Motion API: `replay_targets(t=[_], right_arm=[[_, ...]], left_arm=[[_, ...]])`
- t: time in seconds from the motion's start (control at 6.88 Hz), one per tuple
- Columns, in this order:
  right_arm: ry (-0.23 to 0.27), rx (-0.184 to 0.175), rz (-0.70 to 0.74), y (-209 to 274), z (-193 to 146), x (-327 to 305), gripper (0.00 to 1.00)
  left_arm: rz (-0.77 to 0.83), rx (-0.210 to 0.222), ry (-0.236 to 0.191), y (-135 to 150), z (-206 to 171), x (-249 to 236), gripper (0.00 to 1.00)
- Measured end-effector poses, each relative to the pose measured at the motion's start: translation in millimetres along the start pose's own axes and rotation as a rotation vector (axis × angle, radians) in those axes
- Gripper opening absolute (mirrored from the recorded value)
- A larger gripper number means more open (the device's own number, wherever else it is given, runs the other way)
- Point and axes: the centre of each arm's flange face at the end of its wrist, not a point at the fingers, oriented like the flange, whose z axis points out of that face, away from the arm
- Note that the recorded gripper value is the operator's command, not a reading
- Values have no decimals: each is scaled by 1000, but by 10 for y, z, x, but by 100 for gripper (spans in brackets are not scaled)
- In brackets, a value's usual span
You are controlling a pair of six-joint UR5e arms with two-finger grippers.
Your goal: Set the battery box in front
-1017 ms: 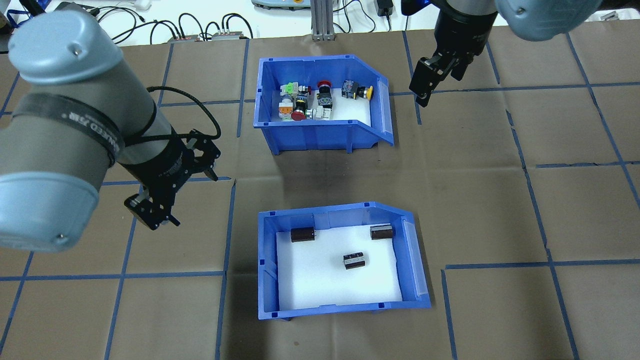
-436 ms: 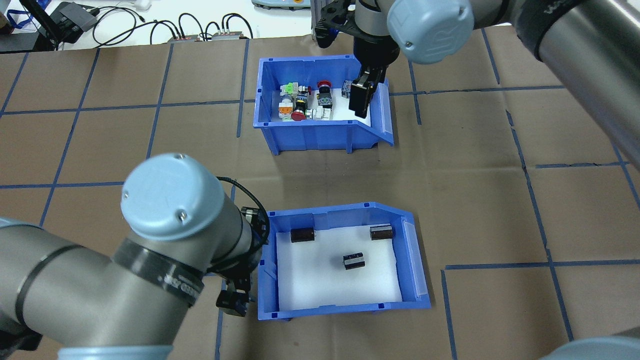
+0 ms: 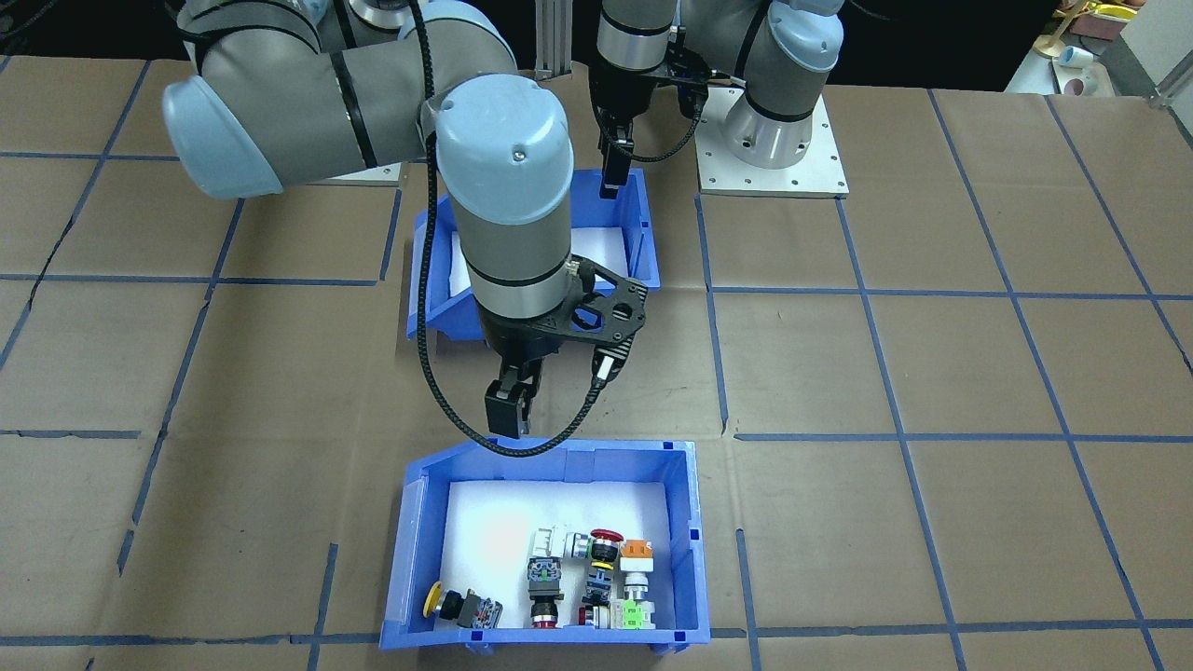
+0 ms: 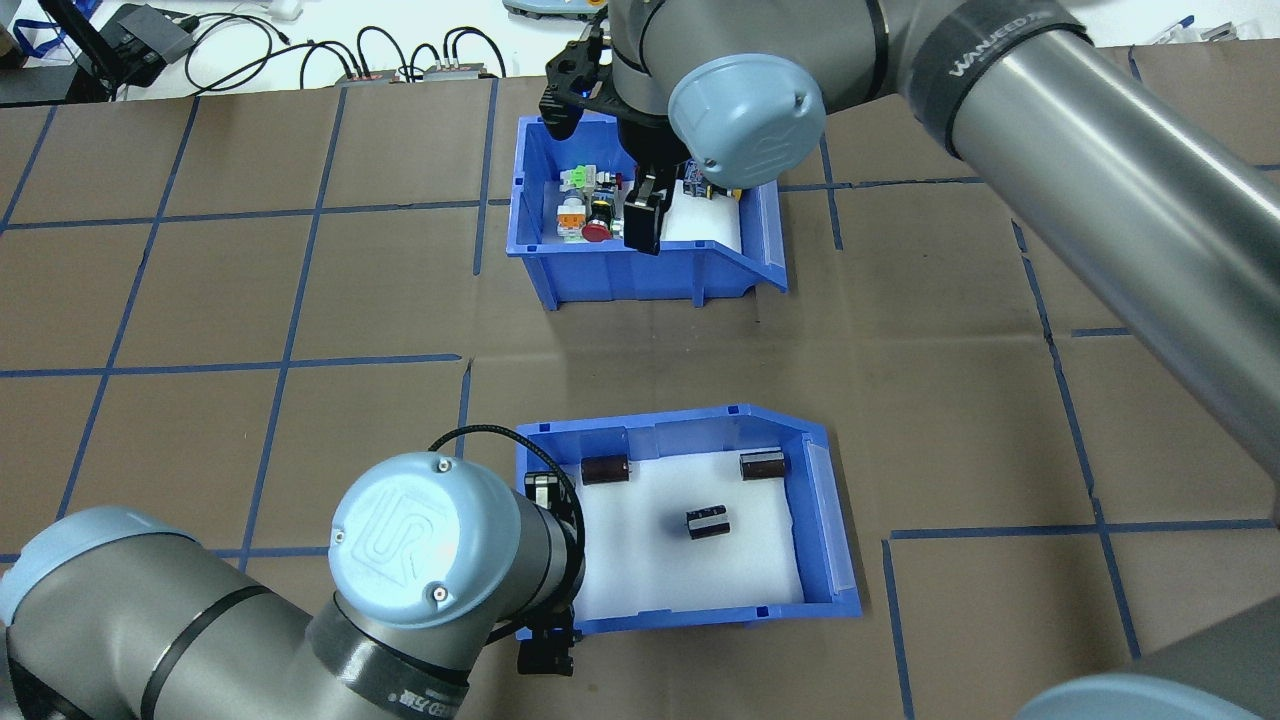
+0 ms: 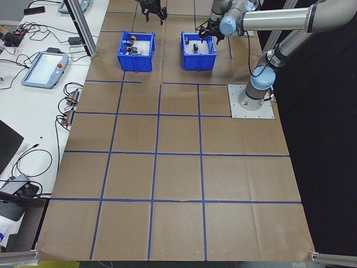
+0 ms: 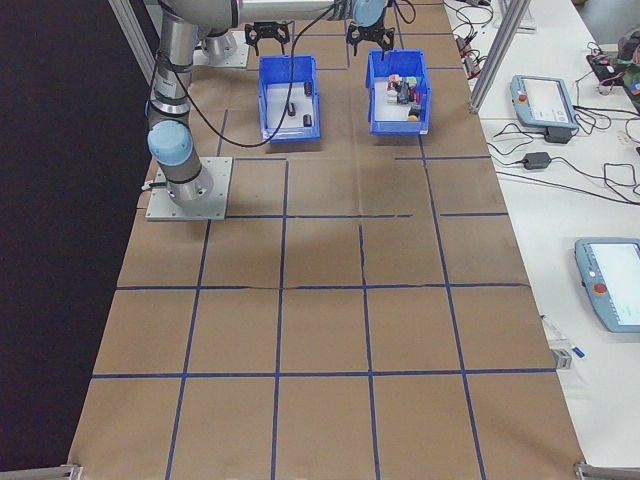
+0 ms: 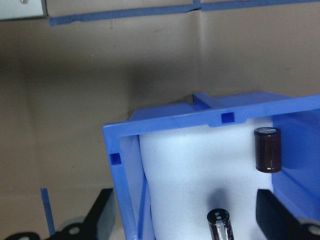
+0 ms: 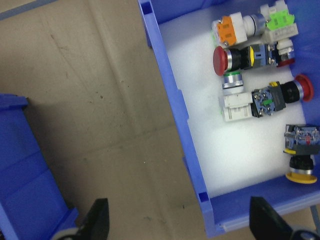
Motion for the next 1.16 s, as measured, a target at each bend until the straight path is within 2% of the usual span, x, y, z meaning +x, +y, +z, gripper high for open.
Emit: replay_targets(t=[0.29, 0.44, 0.58, 1.02, 1.16], right_arm=[[17, 15, -49, -241, 197, -101, 100], [18, 14, -92, -351, 341, -149, 100], [12, 7, -137, -423, 514, -170, 100], [-39, -33, -220, -447, 990, -195, 100], [-55, -44, -229, -435, 1111, -200, 96]], left_arm=[[-63, -61, -2, 64, 128, -119, 98], [-72, -92, -24, 100, 160, -157, 98], [-75, -103, -38, 122, 194, -168, 98], [-62, -91, -78, 214, 414, -143, 98], [-44, -88, -88, 279, 502, -169, 98]])
